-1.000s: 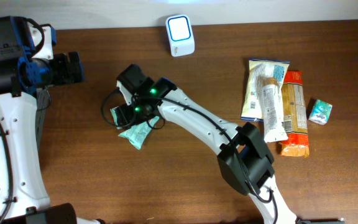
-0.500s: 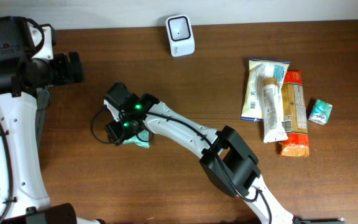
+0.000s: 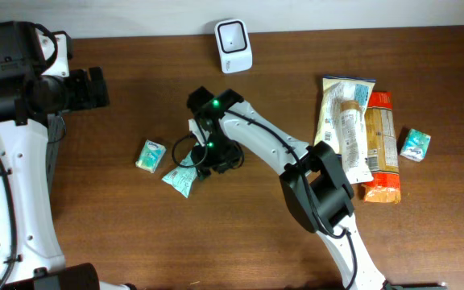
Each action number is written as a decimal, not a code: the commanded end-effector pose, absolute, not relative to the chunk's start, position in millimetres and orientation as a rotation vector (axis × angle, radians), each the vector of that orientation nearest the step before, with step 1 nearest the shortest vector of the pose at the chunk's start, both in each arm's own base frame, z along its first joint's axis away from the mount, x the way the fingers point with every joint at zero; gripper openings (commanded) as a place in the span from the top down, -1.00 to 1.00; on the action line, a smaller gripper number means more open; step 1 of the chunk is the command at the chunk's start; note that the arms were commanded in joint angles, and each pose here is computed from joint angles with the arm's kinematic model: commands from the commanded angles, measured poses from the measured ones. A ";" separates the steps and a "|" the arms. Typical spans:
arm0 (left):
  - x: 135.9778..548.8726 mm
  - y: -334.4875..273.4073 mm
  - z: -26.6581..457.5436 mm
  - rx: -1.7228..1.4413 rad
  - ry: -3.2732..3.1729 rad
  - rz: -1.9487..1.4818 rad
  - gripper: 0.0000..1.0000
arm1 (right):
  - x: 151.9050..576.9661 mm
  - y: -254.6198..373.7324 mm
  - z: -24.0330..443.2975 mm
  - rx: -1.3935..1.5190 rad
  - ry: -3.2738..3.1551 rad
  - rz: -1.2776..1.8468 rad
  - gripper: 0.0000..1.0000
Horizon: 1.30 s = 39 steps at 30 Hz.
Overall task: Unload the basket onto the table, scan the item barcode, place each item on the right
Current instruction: 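Reach the right gripper to the large tissue bag and grasp it, then raise the large tissue bag to the scanner with the right gripper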
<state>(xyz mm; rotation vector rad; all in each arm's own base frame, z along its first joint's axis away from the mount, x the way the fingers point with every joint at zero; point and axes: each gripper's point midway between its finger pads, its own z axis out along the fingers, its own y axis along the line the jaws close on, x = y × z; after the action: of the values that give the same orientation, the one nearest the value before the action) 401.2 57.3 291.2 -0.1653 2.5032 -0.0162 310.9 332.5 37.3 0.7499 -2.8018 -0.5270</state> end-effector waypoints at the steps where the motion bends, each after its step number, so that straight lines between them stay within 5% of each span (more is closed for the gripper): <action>1: 400.5 58.4 295.6 -0.172 2.491 -0.022 -0.98 | 339.8 342.8 102.4 0.914 -2.881 -0.726 -0.27; 4: 400.5 58.4 295.6 -0.171 2.491 -0.023 -0.98 | 382.9 333.0 118.9 0.974 -3.007 -0.766 -0.49; 8: 400.5 58.4 295.6 -0.171 2.491 -0.022 -0.98 | 393.5 327.1 74.4 0.940 -2.972 -0.760 -0.60; 24: 400.5 58.4 295.6 -0.172 2.491 -0.023 -0.98 | 332.6 357.9 1.0 0.865 -2.637 -0.958 -0.36; 29: 400.5 58.3 295.5 -0.172 2.492 -0.023 -0.99 | 324.9 356.2 -5.9 0.849 -2.618 -0.949 0.87; 35: 400.5 58.2 295.5 -0.171 2.492 -0.023 -0.99 | 346.8 341.3 18.0 0.782 -2.644 -1.019 0.92; 39: 400.5 58.3 295.5 -0.172 2.492 -0.023 -0.99 | 381.8 309.3 101.1 0.738 -2.727 -1.182 0.92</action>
<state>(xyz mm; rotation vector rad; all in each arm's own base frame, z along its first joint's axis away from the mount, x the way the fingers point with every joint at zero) 401.2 57.2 291.3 -0.1651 2.5028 -0.0167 341.6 334.0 23.4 0.7236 -2.6050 -1.0258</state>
